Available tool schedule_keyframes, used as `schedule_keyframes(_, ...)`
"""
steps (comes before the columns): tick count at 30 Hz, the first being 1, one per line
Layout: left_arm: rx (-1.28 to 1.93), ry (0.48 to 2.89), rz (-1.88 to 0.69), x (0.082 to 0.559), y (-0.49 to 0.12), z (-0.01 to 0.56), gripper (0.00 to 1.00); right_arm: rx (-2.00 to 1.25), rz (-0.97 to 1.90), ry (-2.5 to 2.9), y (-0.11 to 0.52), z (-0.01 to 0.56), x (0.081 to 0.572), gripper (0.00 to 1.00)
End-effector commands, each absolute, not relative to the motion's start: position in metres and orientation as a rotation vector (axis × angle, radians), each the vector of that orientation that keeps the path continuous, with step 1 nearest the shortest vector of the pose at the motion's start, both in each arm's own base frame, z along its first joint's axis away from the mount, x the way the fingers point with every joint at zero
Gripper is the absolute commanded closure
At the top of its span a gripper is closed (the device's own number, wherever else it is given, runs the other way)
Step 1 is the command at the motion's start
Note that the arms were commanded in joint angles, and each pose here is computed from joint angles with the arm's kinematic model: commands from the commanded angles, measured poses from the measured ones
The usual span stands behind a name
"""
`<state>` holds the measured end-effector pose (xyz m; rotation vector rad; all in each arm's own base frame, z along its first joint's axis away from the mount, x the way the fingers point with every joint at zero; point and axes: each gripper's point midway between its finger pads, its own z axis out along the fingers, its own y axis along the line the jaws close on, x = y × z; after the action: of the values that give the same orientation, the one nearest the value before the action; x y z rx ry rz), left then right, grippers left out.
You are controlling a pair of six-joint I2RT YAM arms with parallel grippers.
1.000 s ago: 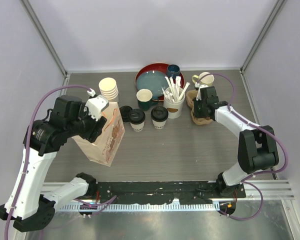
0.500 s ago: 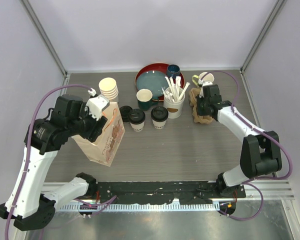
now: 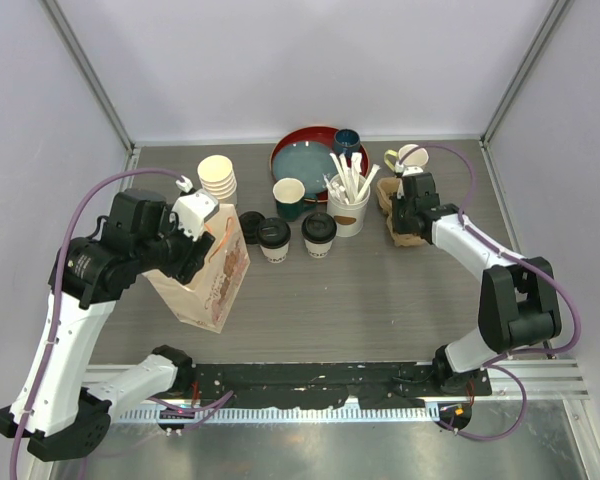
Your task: Pack the takeout coffee
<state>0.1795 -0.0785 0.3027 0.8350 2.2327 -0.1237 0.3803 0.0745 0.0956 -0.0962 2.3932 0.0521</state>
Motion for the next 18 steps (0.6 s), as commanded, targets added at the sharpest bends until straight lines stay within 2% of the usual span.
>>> schedule_keyframes(1, 0.832, 2.208, -0.104, 0.180, -0.075, 0.312, 0.42, -0.071, -0.021, 2.317, 0.067, 0.112, 0.392, 0.99)
schedule_keyframes(5, 0.832, 2.199, -0.103, 0.182, -0.076, 0.316, 0.42, -0.134, -0.063, 2.266, 0.077, 0.130, 0.389, 0.99)
schedule_keyframes(10, 0.830, 2.191, -0.096, 0.182, -0.075, 0.320, 0.42, -0.061, -0.091, 2.141, 0.068, 0.170, 0.387, 0.99)
schedule_keyframes(18, 0.836, 2.177, -0.097, 0.184, -0.077, 0.325, 0.42, -0.056, -0.132, 2.189, 0.062, 0.157, 0.380, 0.99)
